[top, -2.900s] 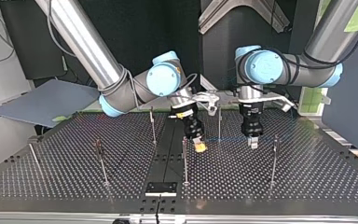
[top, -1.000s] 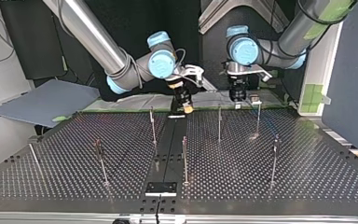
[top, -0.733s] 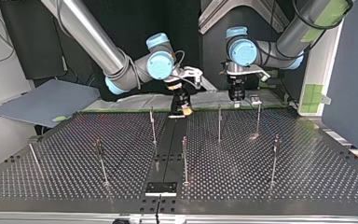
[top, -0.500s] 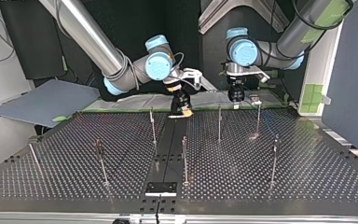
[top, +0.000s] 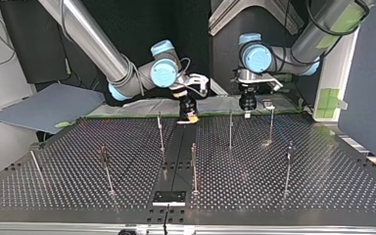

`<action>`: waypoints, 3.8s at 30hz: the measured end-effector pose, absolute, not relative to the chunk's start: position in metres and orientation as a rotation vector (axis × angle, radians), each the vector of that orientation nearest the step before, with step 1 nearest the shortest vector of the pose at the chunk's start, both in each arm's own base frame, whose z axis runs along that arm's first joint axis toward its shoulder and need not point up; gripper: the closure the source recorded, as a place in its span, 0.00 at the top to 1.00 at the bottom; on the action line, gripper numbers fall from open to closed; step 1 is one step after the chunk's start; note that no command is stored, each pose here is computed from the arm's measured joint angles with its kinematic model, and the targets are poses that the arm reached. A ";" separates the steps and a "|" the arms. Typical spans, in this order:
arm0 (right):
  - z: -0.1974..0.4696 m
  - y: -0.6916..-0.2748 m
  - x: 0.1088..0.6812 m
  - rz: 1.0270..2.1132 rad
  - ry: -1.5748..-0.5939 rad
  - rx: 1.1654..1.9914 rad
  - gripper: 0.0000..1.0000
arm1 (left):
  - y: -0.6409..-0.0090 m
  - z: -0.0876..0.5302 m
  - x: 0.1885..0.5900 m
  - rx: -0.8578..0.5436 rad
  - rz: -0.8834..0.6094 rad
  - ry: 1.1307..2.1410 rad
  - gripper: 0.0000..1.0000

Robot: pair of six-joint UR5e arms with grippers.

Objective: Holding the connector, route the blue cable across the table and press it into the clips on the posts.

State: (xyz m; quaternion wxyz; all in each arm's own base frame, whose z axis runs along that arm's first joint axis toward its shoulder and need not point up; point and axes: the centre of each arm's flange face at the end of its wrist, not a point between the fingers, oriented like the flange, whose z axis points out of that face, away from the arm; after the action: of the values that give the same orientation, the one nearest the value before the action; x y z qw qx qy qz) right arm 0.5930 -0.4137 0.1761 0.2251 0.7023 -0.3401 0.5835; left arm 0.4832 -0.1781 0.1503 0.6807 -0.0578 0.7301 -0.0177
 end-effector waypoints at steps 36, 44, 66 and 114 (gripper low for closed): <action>0.181 -0.469 0.564 1.652 -0.950 1.829 0.00 | -0.155 0.149 0.588 -0.177 -0.071 1.601 0.04; 0.181 -0.474 0.560 1.653 -0.951 1.825 0.00 | -0.154 0.152 0.591 -0.179 -0.073 1.604 0.64; 0.180 -0.469 0.562 1.646 -0.953 1.846 0.00 | -0.153 0.140 0.563 -0.143 0.011 1.790 1.00; 0.186 -0.466 0.552 1.578 -0.991 1.892 0.00 | -0.241 0.196 0.405 -0.037 -0.091 1.784 1.00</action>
State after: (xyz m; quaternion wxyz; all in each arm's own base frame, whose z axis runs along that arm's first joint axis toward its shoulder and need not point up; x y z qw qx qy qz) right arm 0.5516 -0.4662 0.1856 0.2405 0.6914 -0.3624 0.5769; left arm 0.4045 -0.2408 0.1955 0.6268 -0.0162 0.7780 -0.0398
